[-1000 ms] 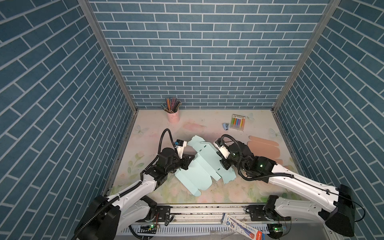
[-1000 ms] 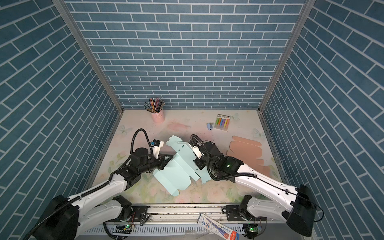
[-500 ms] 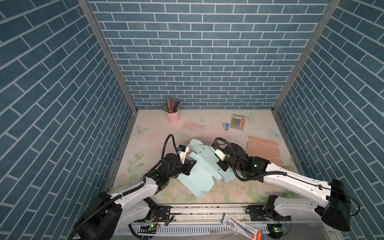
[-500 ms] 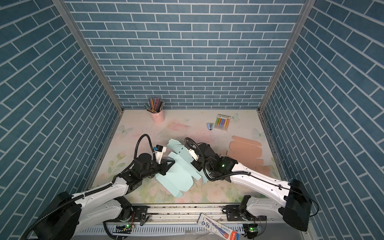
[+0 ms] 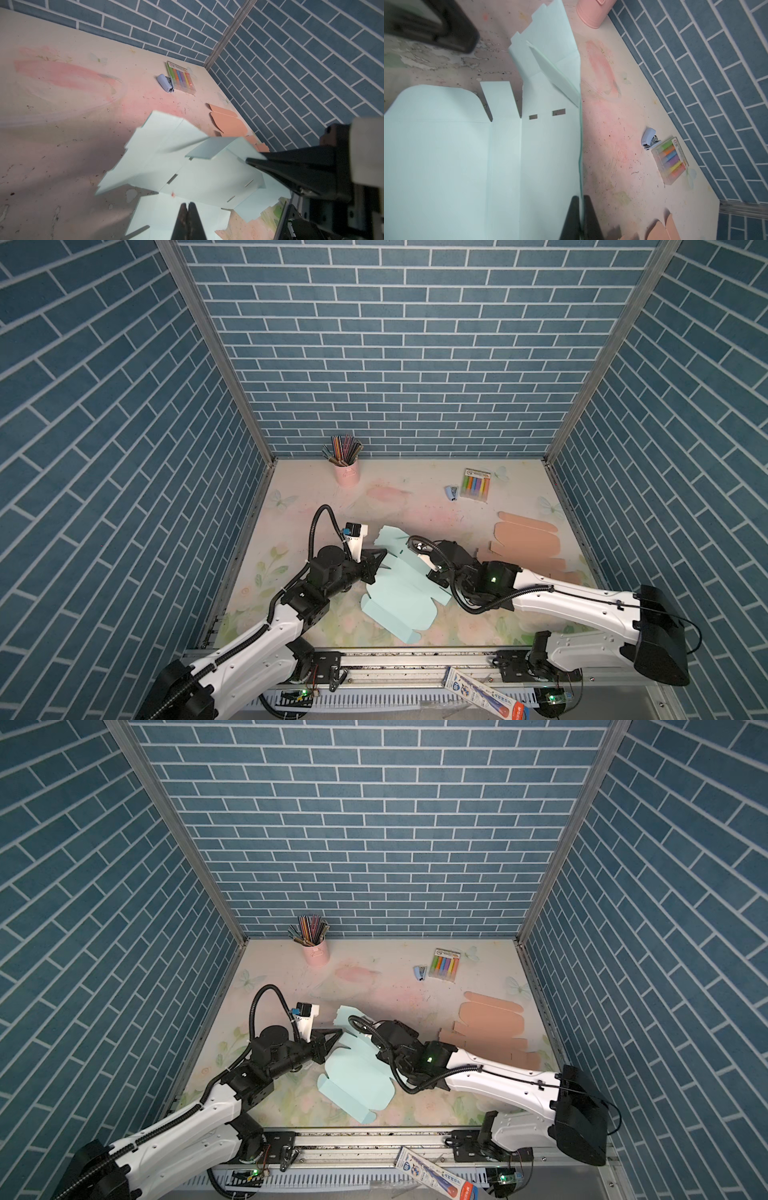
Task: Fold the paper box
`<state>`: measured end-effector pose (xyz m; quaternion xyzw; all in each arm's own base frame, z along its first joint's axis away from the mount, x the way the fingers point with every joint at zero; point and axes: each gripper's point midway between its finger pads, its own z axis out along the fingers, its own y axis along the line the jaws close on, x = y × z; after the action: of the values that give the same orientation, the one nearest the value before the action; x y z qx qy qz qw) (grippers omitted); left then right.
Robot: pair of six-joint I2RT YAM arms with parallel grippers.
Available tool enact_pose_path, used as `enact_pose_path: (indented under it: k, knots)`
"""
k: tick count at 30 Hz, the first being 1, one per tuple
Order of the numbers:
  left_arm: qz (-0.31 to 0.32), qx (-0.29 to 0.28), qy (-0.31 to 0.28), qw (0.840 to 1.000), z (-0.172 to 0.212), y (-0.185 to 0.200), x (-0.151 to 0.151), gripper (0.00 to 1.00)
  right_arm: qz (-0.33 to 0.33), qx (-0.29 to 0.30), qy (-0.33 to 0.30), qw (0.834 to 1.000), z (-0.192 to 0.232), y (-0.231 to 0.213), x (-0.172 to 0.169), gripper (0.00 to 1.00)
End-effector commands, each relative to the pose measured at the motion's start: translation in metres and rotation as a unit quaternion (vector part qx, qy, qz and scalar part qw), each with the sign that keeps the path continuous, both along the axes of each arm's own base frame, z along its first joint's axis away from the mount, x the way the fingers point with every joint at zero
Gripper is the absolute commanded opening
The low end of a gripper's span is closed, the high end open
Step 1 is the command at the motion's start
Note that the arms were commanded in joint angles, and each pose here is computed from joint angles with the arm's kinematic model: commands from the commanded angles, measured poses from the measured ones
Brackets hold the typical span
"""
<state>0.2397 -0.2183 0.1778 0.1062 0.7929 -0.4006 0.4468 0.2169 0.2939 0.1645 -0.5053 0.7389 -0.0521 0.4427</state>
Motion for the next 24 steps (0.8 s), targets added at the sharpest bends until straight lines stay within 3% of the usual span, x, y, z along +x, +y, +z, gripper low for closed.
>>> enact_pose_path:
  k: [1,7,15,24]
  knots:
    - [0.017,0.0,-0.005,1.0,0.015,0.003,0.007,0.0,-0.013,-0.061,-0.054,0.997,0.0,-0.002,0.007,0.0]
    - [0.051,0.002,-0.018,0.999,0.026,0.012,0.018,0.0,0.001,-0.076,-0.078,0.994,-0.003,0.008,0.002,0.0]
    - [0.023,-0.003,0.011,1.0,0.008,-0.008,0.022,0.0,0.018,-0.083,-0.117,0.99,0.002,0.019,-0.006,0.0]
    - [0.008,-0.01,0.034,0.999,-0.016,-0.014,0.005,0.0,0.006,-0.095,-0.184,0.978,0.014,0.018,-0.002,0.0]
